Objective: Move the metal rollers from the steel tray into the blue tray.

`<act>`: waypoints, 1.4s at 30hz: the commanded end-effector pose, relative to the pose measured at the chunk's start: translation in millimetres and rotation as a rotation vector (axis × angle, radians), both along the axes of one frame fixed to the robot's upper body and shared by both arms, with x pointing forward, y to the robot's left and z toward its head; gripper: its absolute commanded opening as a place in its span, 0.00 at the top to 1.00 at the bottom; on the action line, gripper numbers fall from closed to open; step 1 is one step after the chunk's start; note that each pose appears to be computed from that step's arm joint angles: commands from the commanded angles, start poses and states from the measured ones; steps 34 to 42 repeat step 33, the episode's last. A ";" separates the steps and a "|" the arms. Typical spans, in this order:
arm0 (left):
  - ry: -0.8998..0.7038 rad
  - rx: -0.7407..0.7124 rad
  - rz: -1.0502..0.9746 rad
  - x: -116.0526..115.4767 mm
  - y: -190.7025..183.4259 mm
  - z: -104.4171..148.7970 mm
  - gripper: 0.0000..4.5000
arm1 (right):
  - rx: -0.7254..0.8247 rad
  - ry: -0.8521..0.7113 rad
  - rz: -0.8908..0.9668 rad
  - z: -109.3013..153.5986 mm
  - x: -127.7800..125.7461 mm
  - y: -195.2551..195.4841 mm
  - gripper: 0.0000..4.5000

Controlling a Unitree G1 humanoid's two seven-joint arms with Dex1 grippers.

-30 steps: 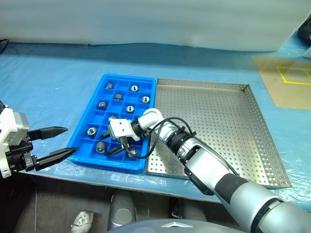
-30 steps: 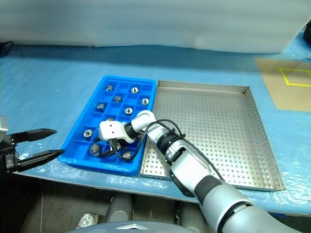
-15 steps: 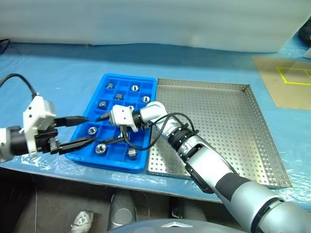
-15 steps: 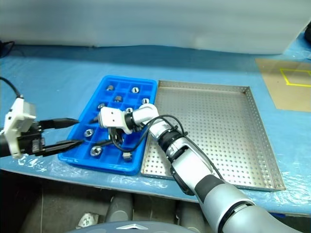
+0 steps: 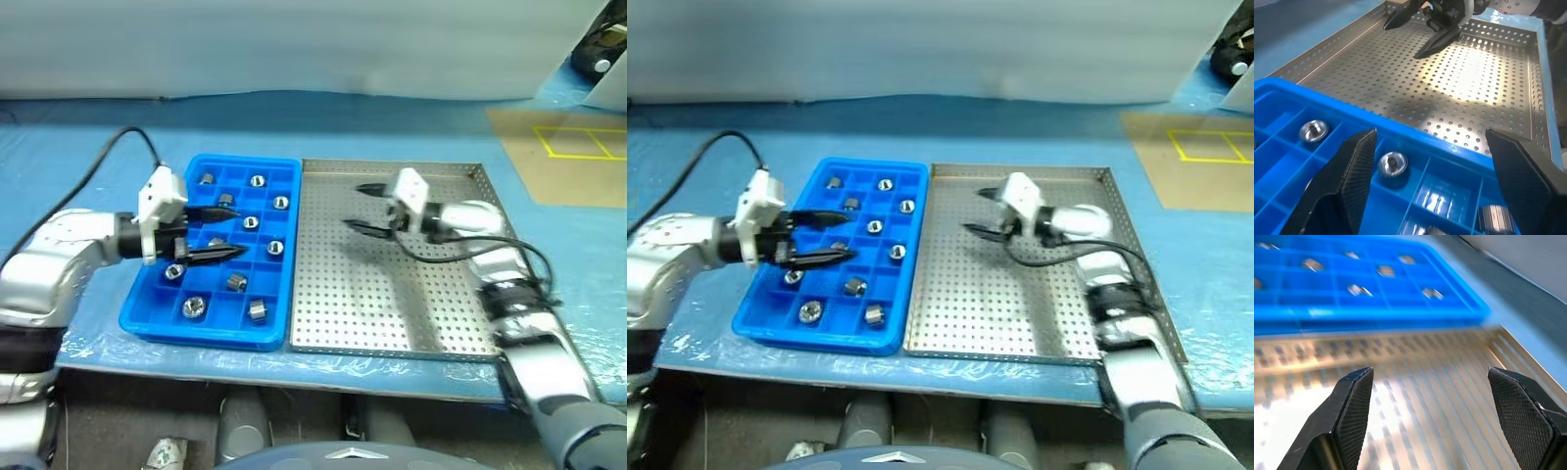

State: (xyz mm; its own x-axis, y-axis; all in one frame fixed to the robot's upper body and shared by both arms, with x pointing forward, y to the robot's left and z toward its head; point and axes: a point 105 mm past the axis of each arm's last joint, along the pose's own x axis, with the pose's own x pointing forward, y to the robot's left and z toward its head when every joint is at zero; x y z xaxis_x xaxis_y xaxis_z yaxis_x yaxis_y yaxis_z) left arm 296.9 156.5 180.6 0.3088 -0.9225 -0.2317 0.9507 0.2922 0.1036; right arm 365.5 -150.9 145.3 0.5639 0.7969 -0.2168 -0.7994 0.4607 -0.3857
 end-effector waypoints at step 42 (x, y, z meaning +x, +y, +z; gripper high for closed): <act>-0.040 -0.086 -0.042 24.4 -38.6 -13.6 0.17 | 0.158 -0.064 -0.102 38.5 -16.9 -4.8 0.14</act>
